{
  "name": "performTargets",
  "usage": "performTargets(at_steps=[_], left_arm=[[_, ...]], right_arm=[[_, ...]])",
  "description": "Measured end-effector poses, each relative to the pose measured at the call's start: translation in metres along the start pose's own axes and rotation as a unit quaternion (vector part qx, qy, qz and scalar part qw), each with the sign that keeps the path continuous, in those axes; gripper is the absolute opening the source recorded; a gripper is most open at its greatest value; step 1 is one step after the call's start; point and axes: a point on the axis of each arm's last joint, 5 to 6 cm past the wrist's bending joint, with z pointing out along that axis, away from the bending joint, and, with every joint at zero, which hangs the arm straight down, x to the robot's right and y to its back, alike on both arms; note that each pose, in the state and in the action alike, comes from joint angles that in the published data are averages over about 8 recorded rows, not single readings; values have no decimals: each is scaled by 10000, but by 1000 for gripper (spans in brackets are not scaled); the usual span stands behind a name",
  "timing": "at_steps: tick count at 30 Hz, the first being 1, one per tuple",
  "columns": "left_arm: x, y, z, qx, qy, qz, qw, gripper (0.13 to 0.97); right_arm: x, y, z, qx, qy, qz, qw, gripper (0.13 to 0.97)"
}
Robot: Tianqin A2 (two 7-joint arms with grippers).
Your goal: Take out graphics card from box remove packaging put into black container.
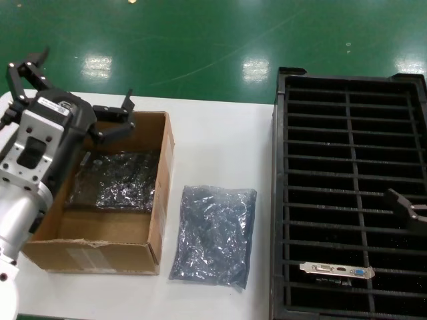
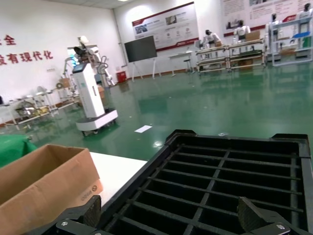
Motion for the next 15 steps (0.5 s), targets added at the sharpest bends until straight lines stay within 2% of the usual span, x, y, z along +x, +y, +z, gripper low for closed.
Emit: performTargets(at_steps=[8, 15], left_arm=[[136, 156, -45, 99, 134, -324, 9993, 963], [251, 302, -101, 109, 196, -631, 9978, 965]], right_arm=[[-171, 170, 97, 53, 323, -103, 9994, 966], [-329, 305, 169, 99, 616, -194, 9979, 966]])
